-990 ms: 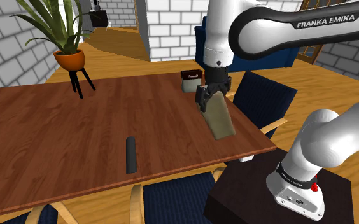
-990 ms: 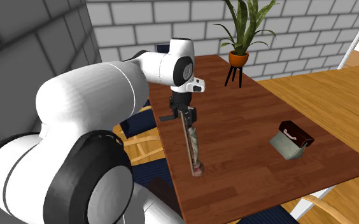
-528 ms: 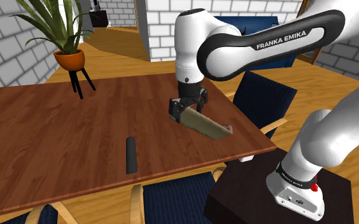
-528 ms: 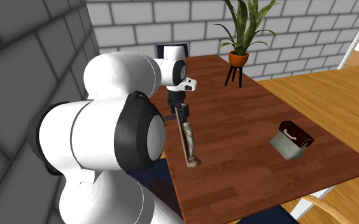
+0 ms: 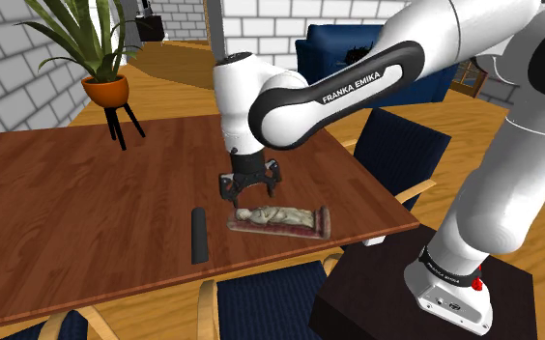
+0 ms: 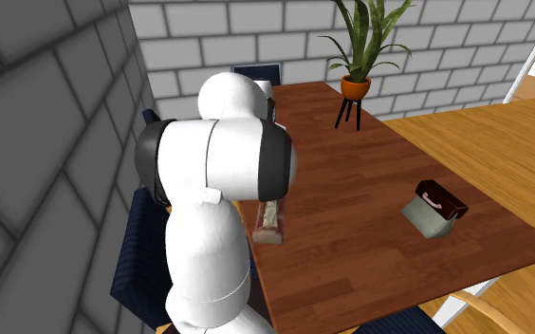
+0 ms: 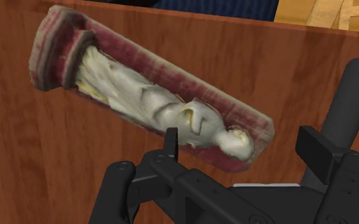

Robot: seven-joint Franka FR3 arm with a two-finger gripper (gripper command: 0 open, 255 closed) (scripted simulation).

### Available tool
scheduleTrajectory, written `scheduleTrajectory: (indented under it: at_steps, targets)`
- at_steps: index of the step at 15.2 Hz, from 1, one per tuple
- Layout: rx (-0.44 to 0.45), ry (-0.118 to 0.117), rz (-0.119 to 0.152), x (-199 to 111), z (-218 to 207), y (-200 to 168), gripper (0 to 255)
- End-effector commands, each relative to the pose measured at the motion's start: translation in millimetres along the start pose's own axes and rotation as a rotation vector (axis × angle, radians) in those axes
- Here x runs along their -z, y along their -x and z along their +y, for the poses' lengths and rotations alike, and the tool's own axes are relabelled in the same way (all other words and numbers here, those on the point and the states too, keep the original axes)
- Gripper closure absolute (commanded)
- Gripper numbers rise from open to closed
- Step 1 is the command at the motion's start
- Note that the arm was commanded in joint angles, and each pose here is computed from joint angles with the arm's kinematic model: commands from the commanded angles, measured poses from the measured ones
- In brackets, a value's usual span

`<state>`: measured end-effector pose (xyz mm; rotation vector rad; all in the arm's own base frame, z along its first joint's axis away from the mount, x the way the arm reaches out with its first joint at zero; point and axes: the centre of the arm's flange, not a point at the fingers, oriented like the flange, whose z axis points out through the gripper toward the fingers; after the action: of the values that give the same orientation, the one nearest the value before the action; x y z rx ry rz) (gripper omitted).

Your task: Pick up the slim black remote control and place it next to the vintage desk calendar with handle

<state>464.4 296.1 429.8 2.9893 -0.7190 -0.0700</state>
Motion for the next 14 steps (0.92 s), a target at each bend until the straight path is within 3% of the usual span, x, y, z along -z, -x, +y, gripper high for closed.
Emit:
scheduleTrajectory:
  at_steps: [1,14]
  targets:
    - [-0.037,-0.002,-0.002,-10,-26,-8,0]
    - [-0.216,0.004,0.022,-67,-156,-73,0]
